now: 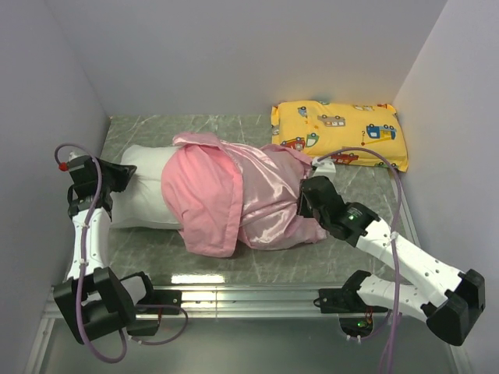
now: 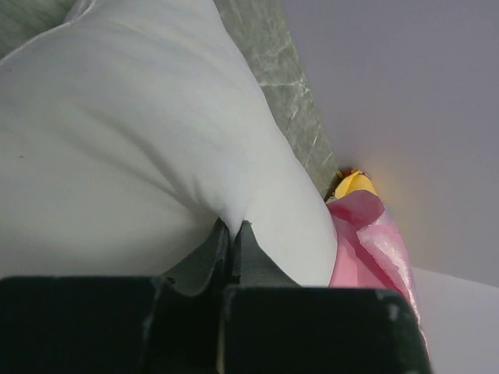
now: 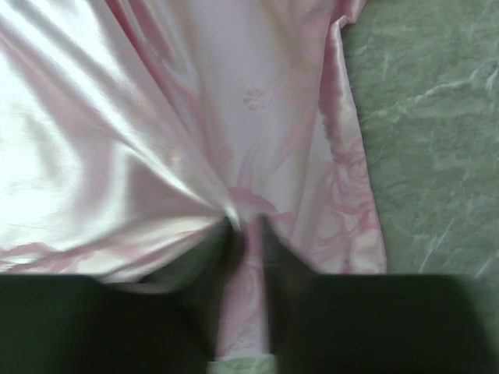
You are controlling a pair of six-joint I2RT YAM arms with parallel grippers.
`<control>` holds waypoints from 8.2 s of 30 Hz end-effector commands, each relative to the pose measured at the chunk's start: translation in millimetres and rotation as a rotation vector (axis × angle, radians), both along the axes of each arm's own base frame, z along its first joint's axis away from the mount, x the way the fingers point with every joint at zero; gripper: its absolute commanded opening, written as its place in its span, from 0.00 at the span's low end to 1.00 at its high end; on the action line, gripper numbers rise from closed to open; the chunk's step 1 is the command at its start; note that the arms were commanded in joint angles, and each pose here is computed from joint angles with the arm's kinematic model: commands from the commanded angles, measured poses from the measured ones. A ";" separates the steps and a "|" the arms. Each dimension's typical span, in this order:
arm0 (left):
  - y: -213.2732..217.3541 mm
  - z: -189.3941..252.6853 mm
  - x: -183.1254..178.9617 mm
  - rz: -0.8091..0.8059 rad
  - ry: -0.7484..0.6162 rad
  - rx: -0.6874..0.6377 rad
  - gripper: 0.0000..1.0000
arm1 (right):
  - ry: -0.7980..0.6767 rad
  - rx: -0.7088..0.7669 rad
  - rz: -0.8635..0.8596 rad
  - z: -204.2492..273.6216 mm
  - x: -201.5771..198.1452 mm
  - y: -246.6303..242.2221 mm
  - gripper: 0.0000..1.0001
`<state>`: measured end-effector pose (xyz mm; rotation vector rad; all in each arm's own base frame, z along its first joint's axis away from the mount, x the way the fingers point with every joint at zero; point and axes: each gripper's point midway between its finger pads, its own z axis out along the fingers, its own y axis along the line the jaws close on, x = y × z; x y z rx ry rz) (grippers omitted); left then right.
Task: Remove the pillowcase from the pillow
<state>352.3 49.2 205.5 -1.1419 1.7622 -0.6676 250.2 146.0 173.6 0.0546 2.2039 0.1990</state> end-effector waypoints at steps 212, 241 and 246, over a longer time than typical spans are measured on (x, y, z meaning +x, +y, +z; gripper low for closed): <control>-62.1 42.3 137.6 -0.271 -0.076 0.175 0.01 | -0.046 -0.019 -0.225 32.0 24.9 -72.6 0.00; -129.5 -13.3 -30.3 -0.160 0.056 0.239 0.91 | -0.054 0.053 -0.071 28.7 48.2 -17.3 0.22; -134.2 -50.8 -18.3 -0.158 0.165 0.241 0.88 | -0.074 0.093 -0.035 43.1 47.6 -8.6 0.51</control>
